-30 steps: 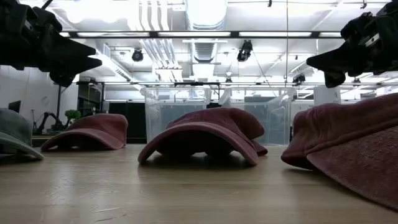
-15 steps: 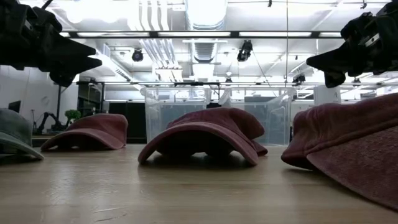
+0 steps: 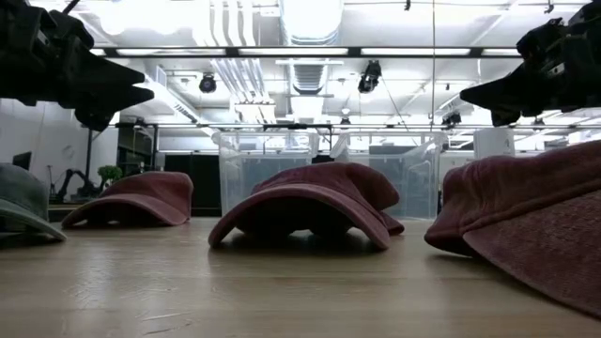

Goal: Pick & Place hat
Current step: Put the right black cap into the right transparent bin

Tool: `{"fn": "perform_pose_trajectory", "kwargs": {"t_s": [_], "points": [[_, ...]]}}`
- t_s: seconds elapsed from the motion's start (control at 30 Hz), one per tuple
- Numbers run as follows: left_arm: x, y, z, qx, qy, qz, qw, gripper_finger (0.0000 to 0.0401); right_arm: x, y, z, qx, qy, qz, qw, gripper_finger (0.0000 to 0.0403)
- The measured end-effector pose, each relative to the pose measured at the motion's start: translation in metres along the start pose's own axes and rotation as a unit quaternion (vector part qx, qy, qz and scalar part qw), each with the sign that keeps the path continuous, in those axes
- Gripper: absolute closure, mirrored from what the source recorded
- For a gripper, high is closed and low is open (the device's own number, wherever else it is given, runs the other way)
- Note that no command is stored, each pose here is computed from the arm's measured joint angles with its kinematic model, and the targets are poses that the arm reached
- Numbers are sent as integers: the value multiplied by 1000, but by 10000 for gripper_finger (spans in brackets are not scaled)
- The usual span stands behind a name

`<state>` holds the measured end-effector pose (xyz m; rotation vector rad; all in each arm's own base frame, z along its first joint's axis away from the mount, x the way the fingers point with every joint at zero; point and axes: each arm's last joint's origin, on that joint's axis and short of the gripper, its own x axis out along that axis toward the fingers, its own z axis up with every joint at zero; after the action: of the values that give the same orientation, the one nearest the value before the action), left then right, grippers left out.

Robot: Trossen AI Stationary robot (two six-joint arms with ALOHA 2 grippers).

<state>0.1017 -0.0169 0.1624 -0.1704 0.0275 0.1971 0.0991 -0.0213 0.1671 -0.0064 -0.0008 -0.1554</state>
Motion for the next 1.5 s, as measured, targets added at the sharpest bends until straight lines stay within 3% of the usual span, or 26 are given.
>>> {"fn": "perform_pose_trajectory", "kwargs": {"t_s": [0.13, 0.37, 0.5, 0.63, 0.77, 0.97, 1.1, 1.2, 1.3, 1.5], "points": [[0, 0, 0, 0, 0, 0, 1000, 220, 0, 0, 1, 47, -7, 0, 999, 394], [0, 0, 0, 0, 0, 0, 1000, 220, 0, 0, 10, 242, -48, 12, 969, 394], [0, 0, 0, 0, 0, 0, 1000, 220, -3, 0, 23, 249, -117, 26, 961, 394], [0, 0, 0, 5, -1, 7, 1000, 220, -11, 1, 46, 240, -224, 65, 943, 394], [0, 0, 0, 6, -2, 8, 1000, 220, -15, 2, 72, 243, -224, 69, 941, 394], [0, 0, 0, 6, -2, 8, 1000, 220, -12, 3, 117, 257, -59, 43, 964, 394], [0, 0, 0, 5, -3, 8, 1000, 220, -5, 3, 143, 267, 89, 10, 959, 394], [0, 0, 1, 2, -6, 7, 1000, 220, 0, 3, 155, 273, 204, -22, 940, 394], [0, 0, 1, 0, -6, 7, 1000, 220, 6, 2, 161, 274, 311, -52, 909, 394], [0, 0, 1, 0, -6, 7, 1000, 220, 16, 2, 167, 269, 448, -91, 848, 394]]}}
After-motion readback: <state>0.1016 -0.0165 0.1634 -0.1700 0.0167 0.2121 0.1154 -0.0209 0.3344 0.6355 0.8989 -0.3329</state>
